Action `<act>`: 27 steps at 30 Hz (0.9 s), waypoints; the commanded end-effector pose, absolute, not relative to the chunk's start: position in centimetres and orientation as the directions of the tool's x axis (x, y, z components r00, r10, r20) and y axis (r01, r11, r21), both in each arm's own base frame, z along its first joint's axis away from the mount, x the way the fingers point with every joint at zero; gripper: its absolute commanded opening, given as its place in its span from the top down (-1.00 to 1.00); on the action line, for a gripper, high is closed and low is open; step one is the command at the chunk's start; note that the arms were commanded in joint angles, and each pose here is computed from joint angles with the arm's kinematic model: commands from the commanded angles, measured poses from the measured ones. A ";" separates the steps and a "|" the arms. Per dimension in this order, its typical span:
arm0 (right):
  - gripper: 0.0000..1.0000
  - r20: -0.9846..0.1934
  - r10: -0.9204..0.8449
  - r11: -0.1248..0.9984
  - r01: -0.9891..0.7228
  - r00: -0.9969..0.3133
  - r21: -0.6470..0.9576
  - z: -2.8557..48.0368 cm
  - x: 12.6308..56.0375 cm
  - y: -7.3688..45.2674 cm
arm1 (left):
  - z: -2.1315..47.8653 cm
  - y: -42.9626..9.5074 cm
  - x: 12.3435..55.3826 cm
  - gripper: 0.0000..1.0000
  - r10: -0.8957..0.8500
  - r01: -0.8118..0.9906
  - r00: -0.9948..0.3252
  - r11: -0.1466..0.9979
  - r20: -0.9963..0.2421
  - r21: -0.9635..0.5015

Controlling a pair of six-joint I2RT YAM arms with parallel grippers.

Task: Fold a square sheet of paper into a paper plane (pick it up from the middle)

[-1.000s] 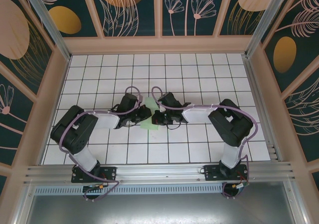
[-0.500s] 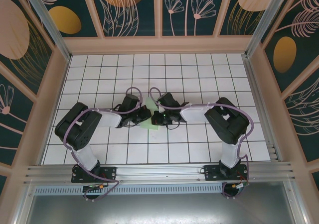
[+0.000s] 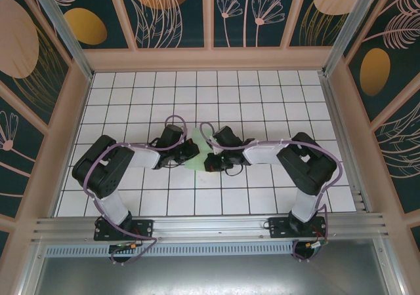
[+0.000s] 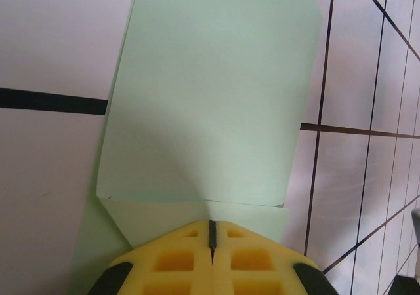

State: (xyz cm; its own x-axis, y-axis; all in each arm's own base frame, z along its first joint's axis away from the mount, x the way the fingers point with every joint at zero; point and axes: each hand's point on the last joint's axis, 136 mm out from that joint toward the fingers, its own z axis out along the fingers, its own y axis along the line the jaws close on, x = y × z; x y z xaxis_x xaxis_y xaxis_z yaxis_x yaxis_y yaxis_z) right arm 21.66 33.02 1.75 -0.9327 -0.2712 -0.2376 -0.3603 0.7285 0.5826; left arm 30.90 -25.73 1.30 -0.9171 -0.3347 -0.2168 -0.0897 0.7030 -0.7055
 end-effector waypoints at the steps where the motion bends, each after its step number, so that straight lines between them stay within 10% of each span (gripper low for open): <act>1: 1.00 -0.152 -0.310 0.764 -0.341 -0.938 0.547 0.8 19.1 30.3 | -3.0 -22.8 28.7 0.89 -0.359 -0.206 -0.919 0.786 -0.160 -0.583; 12: 0.76 -0.342 0.051 0.706 -0.208 -0.938 0.676 7.2 29.1 29.3 | 4.9 -26.6 32.4 0.58 -0.341 -0.046 -0.904 0.678 -0.259 -0.733; 27: 0.27 -0.307 -0.070 0.586 -0.288 -0.949 0.757 5.9 30.6 32.9 | 7.7 -21.1 31.4 -0.44 -0.558 -0.198 -0.778 0.654 -0.289 -0.730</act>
